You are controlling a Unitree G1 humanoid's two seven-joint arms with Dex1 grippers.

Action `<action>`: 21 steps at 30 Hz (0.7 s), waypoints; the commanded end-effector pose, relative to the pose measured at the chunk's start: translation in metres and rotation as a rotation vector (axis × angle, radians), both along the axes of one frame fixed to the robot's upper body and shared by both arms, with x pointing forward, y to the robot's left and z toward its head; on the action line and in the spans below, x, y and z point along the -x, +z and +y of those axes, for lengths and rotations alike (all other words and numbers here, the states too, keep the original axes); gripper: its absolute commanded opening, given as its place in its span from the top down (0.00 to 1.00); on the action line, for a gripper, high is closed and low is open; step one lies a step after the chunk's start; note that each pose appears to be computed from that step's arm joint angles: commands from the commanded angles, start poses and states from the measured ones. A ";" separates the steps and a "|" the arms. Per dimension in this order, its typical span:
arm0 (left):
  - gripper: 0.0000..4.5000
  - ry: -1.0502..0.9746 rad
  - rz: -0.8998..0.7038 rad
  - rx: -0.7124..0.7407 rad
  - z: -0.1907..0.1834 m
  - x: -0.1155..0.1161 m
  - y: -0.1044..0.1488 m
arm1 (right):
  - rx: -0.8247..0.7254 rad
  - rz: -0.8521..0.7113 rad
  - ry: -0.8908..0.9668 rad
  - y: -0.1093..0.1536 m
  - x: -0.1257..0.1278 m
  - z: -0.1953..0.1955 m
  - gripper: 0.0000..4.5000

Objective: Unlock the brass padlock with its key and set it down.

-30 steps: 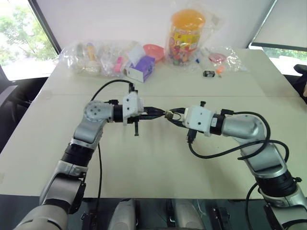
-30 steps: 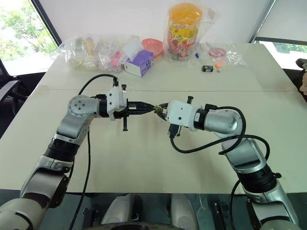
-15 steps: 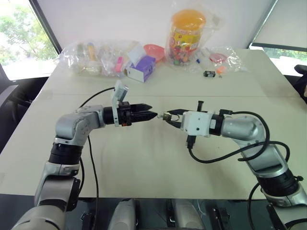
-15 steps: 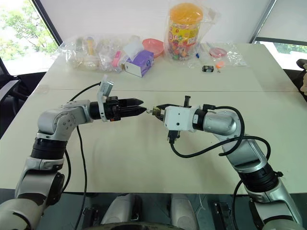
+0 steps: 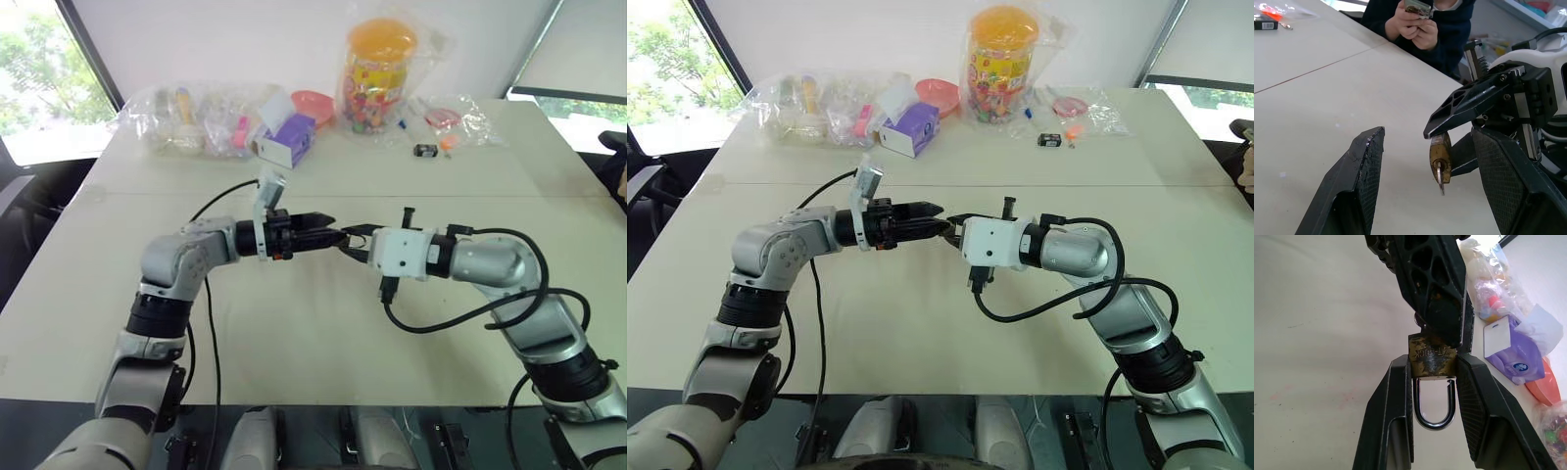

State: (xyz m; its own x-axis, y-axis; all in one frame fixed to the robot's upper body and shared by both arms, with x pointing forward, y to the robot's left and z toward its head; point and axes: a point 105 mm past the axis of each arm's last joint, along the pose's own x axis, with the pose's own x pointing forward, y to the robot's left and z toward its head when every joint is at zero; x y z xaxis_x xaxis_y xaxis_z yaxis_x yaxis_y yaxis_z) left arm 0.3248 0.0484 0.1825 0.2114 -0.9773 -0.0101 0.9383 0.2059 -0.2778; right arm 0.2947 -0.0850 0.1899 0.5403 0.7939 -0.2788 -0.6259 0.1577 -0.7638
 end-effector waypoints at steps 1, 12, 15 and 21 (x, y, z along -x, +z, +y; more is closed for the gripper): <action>0.35 -0.018 -0.041 0.003 -0.001 0.003 0.007 | -0.017 -0.063 0.022 0.015 0.006 0.005 0.85; 0.74 -0.021 -0.043 -0.012 -0.003 0.002 0.003 | -0.019 -0.071 0.027 0.017 0.006 0.006 0.85; 1.00 -0.022 -0.036 -0.013 -0.005 0.002 0.001 | -0.019 -0.074 0.028 0.018 0.006 0.006 0.85; 1.00 -0.040 -0.018 -0.016 -0.006 0.004 -0.001 | -0.017 -0.081 0.029 0.020 0.006 0.006 0.85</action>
